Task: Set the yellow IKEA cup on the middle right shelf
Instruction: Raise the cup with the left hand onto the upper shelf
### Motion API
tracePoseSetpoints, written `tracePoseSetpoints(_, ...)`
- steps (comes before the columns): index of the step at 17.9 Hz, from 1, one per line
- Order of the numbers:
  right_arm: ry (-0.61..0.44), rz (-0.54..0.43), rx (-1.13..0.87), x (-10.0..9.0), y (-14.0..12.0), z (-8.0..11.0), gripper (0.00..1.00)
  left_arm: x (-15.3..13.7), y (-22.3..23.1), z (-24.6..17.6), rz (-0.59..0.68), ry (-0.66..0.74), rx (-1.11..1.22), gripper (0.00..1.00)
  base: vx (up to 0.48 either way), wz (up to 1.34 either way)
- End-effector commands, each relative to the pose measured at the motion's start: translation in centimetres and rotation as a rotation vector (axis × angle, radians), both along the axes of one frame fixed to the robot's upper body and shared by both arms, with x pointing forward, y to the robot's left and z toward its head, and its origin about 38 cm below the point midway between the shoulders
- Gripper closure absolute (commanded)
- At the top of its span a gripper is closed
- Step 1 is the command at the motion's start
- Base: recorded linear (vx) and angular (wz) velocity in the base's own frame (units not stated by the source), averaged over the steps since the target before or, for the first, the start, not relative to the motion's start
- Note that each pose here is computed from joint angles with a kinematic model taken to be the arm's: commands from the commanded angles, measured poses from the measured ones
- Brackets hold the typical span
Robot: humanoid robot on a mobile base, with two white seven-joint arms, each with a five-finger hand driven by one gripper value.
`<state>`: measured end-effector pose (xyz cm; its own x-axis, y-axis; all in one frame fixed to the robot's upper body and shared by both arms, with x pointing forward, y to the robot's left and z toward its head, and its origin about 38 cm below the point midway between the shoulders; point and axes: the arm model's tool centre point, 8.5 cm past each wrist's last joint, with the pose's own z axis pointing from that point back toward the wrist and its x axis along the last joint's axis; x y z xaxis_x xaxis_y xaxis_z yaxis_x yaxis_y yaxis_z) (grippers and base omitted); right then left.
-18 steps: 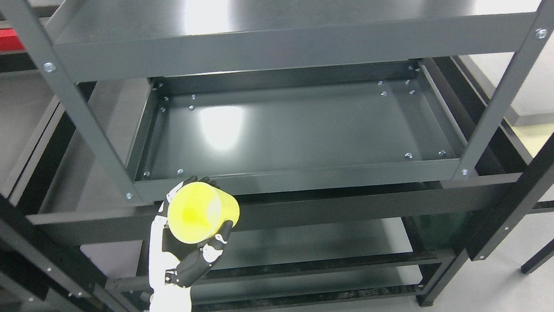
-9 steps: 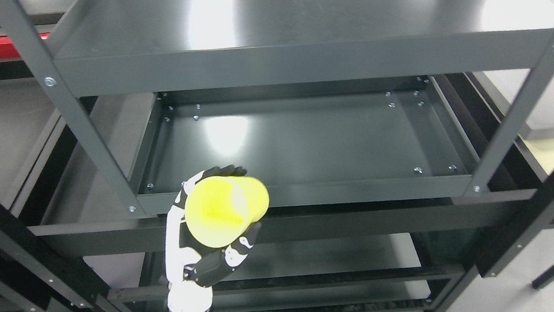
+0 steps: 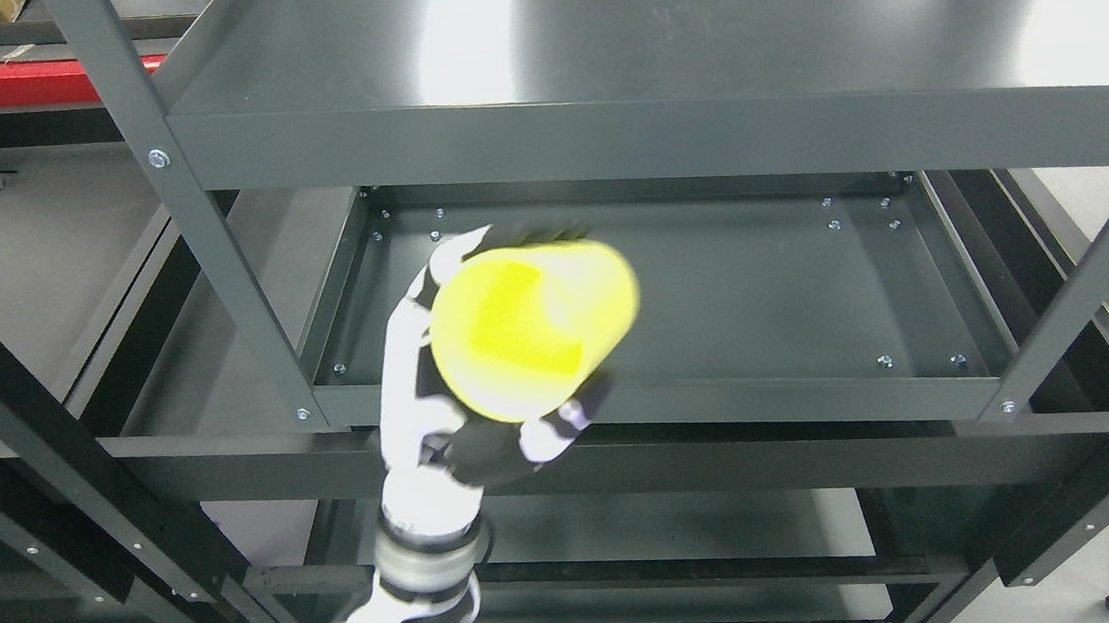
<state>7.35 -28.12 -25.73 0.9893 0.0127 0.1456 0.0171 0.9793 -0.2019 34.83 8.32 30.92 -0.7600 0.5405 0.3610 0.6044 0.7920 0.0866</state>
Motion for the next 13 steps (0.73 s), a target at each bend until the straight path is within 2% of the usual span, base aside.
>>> tracePoseSetpoints(1,0.014,-0.008,-0.011,-0.9,-1.0,0.0,0.01,-0.4,-4.6,7.1,-0.124,-0.169,0.117,0.98,0.000,0.00)
tracePoseSetpoints(5,0.014,-0.008,-0.011,-0.9,-1.0,0.0,0.01,0.6,-4.6,11.0,-0.099,-0.143,0.082,0.99,0.000,0.00)
tracePoseSetpoints(7,0.014,-0.008,-0.011,-0.9,-1.0,0.0,0.01,1.4,-5.2,12.9,-0.102,-0.085,0.118,1.00,-0.013,0.00)
tracePoseSetpoints(13,0.014,-0.008,-0.011,-0.9,-1.0,0.0,0.01,7.3,-5.0,15.9,0.004,0.381,0.210,1.00,-0.030,0.03)
